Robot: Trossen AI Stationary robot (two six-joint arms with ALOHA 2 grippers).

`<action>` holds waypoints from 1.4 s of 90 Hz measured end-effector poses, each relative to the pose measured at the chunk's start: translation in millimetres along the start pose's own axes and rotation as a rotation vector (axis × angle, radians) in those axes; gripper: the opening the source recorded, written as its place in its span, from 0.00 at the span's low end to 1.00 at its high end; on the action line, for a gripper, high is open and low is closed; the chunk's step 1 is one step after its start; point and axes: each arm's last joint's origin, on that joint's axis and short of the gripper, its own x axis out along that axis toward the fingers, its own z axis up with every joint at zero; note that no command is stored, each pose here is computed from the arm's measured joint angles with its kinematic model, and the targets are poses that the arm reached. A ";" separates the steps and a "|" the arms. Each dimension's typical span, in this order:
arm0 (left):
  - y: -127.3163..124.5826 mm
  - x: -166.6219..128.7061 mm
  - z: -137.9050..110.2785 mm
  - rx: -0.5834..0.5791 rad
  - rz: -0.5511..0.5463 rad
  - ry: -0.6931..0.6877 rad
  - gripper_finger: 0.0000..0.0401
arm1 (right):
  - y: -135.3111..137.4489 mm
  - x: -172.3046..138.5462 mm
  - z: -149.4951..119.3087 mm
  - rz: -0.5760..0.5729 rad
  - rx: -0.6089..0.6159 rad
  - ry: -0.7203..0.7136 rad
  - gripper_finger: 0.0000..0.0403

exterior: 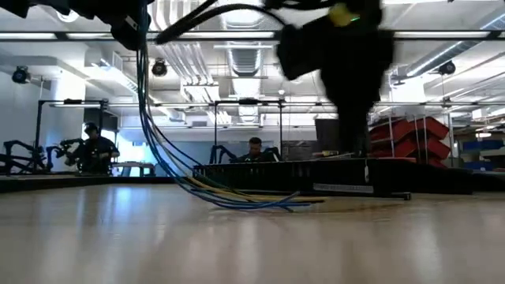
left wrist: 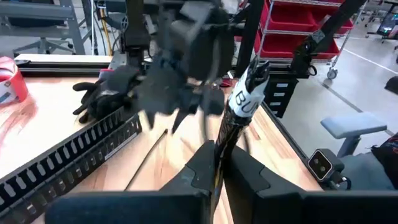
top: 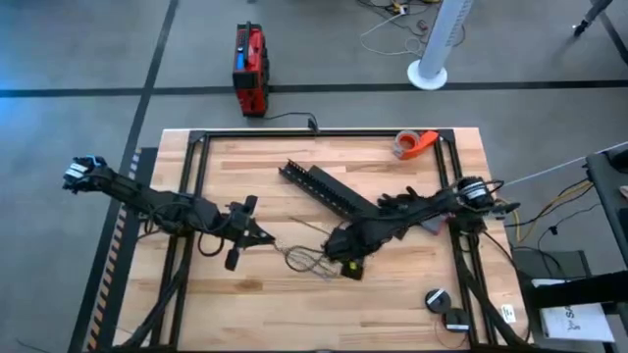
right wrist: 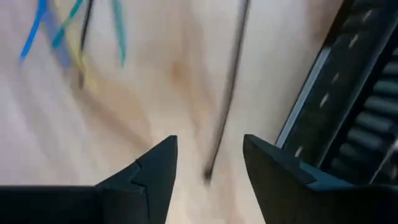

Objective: Ziptie cables
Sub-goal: Wrap the zip tie around the cable bundle

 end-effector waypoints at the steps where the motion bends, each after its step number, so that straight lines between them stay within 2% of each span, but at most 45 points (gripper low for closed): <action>1: 0.0 0.0 0.0 -0.001 0.000 0.000 0.02 | 0.8 -0.1 -2.5 -0.001 -0.001 0.001 0.41; 12: 0.0 0.9 -0.7 -0.028 0.000 0.005 0.02 | 10.4 12.6 -29.5 -0.017 -0.027 0.017 0.38; 22: -0.1 1.6 -1.0 -0.033 0.001 0.006 0.02 | 17.6 33.5 -47.4 -0.034 -0.043 -0.027 0.36; 32: -0.1 2.0 -1.1 -0.033 0.001 0.007 0.02 | 15.6 52.1 -59.7 -0.050 -0.041 -0.031 0.34; 42: -0.2 2.1 -0.5 -0.031 0.000 0.001 0.02 | 10.0 56.1 -65.1 -0.085 -0.008 -0.053 0.32; 54: -0.2 2.1 -0.4 -0.008 -0.001 -0.001 0.02 | 5.7 56.5 -67.7 -0.130 -0.011 -0.082 0.29; 83: -0.2 2.1 -0.4 -0.007 0.000 0.000 0.02 | 0.1 56.4 -63.0 -0.128 0.033 -0.081 0.24; 110: -0.2 2.1 -0.4 -0.007 0.000 -0.001 0.02 | -15.0 56.9 -53.7 -0.109 0.073 -0.023 0.29; 126: -0.2 2.1 -0.5 -0.007 0.000 0.000 0.02 | -19.7 54.3 -54.3 -0.126 0.054 -0.009 0.31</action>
